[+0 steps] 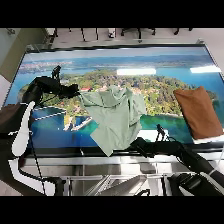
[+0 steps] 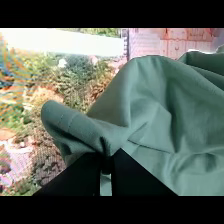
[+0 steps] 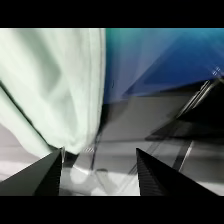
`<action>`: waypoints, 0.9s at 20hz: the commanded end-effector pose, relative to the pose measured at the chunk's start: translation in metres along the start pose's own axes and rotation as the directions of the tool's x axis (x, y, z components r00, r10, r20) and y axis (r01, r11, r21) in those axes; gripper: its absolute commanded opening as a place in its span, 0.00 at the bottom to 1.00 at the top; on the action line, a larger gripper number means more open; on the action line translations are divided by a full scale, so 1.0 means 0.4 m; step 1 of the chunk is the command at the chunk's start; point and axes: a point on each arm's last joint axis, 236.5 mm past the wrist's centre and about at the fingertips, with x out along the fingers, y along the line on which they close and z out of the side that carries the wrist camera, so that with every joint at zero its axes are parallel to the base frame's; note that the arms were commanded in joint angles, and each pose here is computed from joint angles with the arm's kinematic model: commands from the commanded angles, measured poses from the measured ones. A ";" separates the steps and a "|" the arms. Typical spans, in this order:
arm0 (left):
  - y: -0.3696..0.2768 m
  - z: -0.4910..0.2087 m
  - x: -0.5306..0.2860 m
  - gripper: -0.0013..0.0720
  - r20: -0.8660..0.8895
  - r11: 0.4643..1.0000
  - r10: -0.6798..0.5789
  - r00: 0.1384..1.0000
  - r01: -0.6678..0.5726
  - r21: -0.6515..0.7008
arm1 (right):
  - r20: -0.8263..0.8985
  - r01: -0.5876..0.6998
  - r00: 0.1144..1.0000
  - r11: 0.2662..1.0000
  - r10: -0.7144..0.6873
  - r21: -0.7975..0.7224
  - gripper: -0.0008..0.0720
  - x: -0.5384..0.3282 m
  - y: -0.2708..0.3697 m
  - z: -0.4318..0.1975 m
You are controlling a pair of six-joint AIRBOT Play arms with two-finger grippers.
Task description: Fold the shirts.
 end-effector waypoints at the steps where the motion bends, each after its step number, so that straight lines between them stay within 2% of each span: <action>1: 0.000 0.001 0.000 0.04 0.001 1.000 0.000 1.000 0.000 0.000 | 0.016 0.019 1.000 1.000 -0.018 -0.016 0.61 0.029 0.022 0.035; 5: 0.000 0.001 0.000 0.04 0.000 1.000 0.000 1.000 0.000 0.000 | -0.027 0.068 0.997 0.997 -0.069 -0.034 0.59 0.078 0.028 0.038; 8: 0.000 0.000 0.000 0.04 -0.001 1.000 0.000 1.000 0.000 0.000 | -0.062 0.086 0.994 0.993 -0.092 -0.085 0.35 0.120 0.055 0.020; 10: 0.000 -0.007 -0.001 0.04 -0.012 1.000 -0.001 1.000 0.001 0.000 | -0.066 0.055 0.995 0.978 -0.070 -0.201 0.03 0.134 0.112 0.021; 12: -0.008 -0.025 -0.010 0.04 -0.043 1.000 -0.009 0.999 0.009 0.002 | -0.058 -0.010 0.998 0.951 -0.008 -0.310 0.03 0.105 0.198 0.044; 14: -0.050 -0.015 -0.092 0.04 -0.018 0.999 -0.038 0.999 0.038 0.016 | -0.028 -0.091 0.996 0.907 0.088 -0.412 0.03 -0.015 0.315 0.101; 16: -0.138 0.058 -0.289 0.04 0.156 0.993 -0.116 0.981 0.112 0.038 | 0.110 -0.129 0.969 0.830 0.222 -0.542 0.03 -0.260 0.447 0.197; 18: -0.252 0.116 -0.603 0.04 0.427 0.980 -0.196 0.883 0.161 0.117 | 0.277 -0.133 0.855 0.700 0.440 -0.702 0.03 -0.608 0.600 0.239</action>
